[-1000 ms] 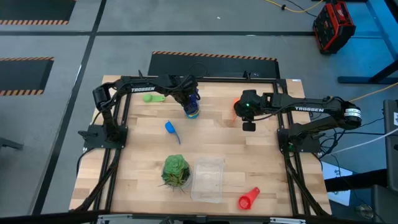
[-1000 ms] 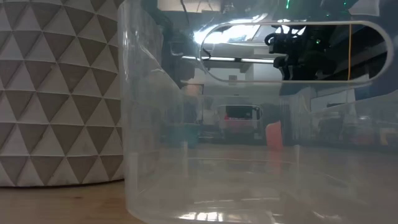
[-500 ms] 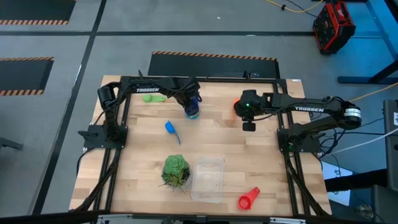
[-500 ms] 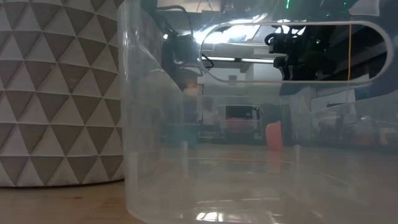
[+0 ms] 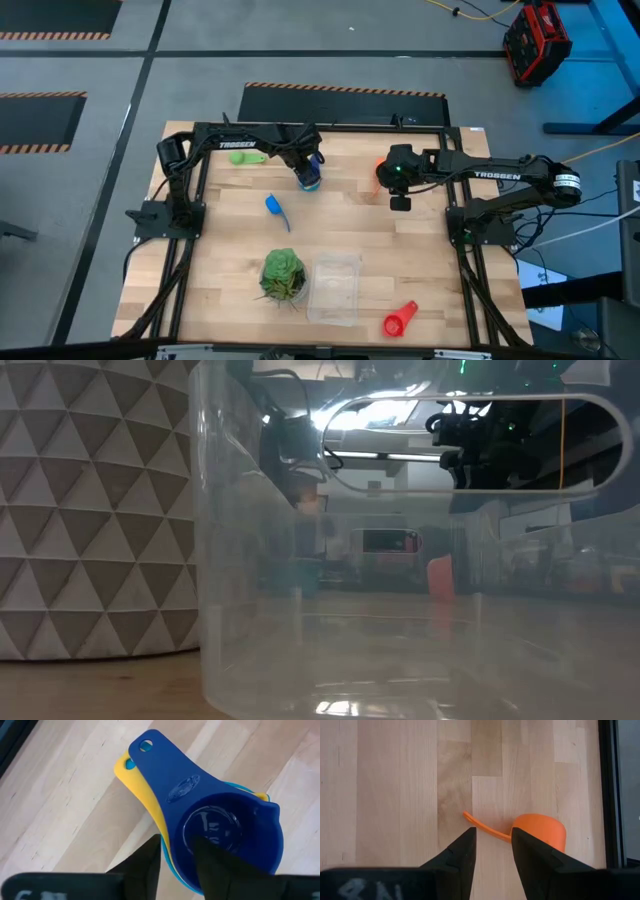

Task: Nest measuring cups in basket
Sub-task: Stack the orange measuring cup on top of the dark blue measuring cup

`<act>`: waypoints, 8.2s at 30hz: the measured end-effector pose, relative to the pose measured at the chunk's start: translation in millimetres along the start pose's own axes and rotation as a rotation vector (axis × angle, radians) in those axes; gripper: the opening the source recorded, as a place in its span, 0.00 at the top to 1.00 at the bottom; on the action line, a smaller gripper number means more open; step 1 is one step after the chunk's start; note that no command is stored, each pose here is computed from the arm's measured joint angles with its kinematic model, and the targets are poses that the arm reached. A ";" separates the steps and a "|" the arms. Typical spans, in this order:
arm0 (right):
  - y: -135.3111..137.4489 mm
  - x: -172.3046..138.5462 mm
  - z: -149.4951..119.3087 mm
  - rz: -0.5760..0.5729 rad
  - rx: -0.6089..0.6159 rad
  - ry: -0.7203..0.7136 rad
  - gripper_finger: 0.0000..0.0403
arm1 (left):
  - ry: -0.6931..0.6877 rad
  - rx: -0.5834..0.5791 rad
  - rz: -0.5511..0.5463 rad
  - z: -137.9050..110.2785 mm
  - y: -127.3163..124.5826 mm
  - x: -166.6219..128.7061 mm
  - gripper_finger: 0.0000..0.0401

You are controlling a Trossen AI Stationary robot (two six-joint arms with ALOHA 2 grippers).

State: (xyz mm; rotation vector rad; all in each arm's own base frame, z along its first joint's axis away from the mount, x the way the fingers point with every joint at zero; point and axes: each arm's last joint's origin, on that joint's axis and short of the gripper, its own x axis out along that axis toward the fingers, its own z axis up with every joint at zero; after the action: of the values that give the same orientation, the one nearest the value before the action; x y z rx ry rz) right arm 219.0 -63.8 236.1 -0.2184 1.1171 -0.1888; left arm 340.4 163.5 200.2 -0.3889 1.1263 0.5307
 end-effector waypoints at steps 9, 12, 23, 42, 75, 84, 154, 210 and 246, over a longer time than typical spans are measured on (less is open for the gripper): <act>0.0 0.0 0.0 0.000 0.000 0.000 0.68 | 0.000 -0.009 0.000 0.5 2.6 0.1 0.71; -0.1 0.0 0.0 0.000 0.000 0.000 0.68 | -0.001 -0.009 0.000 0.5 2.5 -0.5 0.71; -0.1 0.0 0.0 -0.003 -0.084 0.001 0.68 | -0.096 -0.009 -0.015 3.6 3.0 -35.5 0.71; -25.7 1.0 -10.3 -0.321 -0.246 0.197 0.68 | -0.149 0.036 -0.030 3.8 -4.5 -51.2 0.71; -50.7 64.4 -17.3 -0.165 -0.268 0.308 0.68 | -0.145 0.058 -0.041 2.0 -13.1 -51.0 0.71; -52.9 70.6 -13.1 -0.191 -0.260 0.276 0.68 | -0.145 0.069 -0.046 1.0 -17.5 -51.3 0.71; -107.8 101.6 -26.8 0.006 0.883 0.045 0.68 | -0.144 0.067 -0.048 0.8 -18.3 -51.3 0.71; -83.3 77.8 87.1 -0.074 -0.265 -0.160 0.96 | -0.251 -0.009 -0.379 19.2 -7.6 -55.5 0.71; -51.6 68.0 122.7 -0.285 -0.391 -0.276 0.97 | -0.310 -0.079 -0.480 29.5 15.4 -58.3 0.72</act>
State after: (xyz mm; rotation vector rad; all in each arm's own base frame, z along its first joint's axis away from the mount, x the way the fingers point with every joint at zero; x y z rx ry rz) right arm 356.7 -121.4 242.6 -0.7334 0.8361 -0.1852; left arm 334.3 180.3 264.9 -0.6030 0.6817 0.2010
